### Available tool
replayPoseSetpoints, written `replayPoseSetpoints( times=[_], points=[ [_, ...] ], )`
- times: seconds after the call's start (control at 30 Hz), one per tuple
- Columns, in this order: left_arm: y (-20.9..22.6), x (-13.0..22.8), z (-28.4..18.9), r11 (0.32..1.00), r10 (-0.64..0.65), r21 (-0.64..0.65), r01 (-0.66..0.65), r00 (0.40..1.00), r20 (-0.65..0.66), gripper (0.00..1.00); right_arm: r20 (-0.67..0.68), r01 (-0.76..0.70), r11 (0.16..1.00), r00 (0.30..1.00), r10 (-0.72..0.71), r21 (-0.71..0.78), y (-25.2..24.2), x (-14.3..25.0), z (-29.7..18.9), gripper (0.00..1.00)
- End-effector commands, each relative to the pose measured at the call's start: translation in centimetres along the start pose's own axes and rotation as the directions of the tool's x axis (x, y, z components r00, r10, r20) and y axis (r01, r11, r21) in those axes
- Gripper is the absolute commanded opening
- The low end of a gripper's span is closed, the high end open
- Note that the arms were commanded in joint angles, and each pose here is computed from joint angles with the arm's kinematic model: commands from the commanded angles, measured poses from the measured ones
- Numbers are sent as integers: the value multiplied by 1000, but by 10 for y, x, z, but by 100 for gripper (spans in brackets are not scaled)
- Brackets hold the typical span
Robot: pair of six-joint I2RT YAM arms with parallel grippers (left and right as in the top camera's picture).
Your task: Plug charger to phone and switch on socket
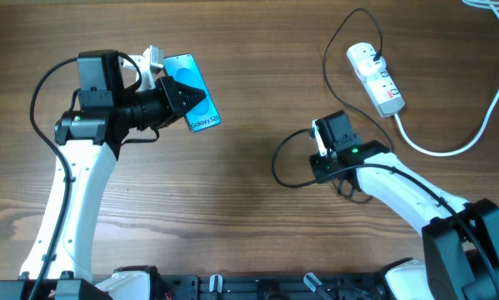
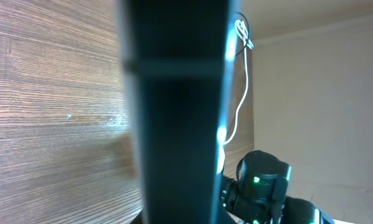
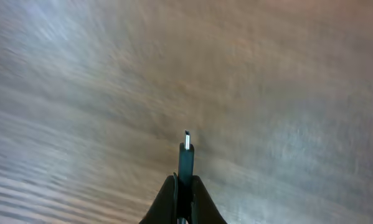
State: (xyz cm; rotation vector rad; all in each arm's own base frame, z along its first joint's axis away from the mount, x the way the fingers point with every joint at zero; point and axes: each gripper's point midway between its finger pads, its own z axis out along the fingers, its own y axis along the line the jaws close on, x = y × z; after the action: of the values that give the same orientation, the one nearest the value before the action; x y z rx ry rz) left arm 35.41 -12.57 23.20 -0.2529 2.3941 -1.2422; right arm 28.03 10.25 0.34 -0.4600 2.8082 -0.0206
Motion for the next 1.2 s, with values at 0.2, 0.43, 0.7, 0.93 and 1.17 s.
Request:
replayPoseSetpoints(
  times=[0.2,0.43,0.7,0.93,1.17],
  points=[
    [-6,3,-1,999,24,33,-24,1000,-12,4,-47,-33,999,998,34,30,-6,29,10,16],
    [-6,3,-1,999,24,33,-24,1000,-12,4,-57,-25,998,998,22,-57,9,30,10,4],
    [-42,0,-12,969,74,237,-64,997,-33,4,147,122,665,989,-19,-737,124,-37,-77,4],
    [-55,-2,-26,941,46,338,-22,997,-61,4,314,310,76,949,44,-948,161,-66,-196,4],
    [-81,-2,-36,890,105,453,-56,991,-84,4,381,382,2,921,81,-924,171,-94,-245,4]
  ],
)
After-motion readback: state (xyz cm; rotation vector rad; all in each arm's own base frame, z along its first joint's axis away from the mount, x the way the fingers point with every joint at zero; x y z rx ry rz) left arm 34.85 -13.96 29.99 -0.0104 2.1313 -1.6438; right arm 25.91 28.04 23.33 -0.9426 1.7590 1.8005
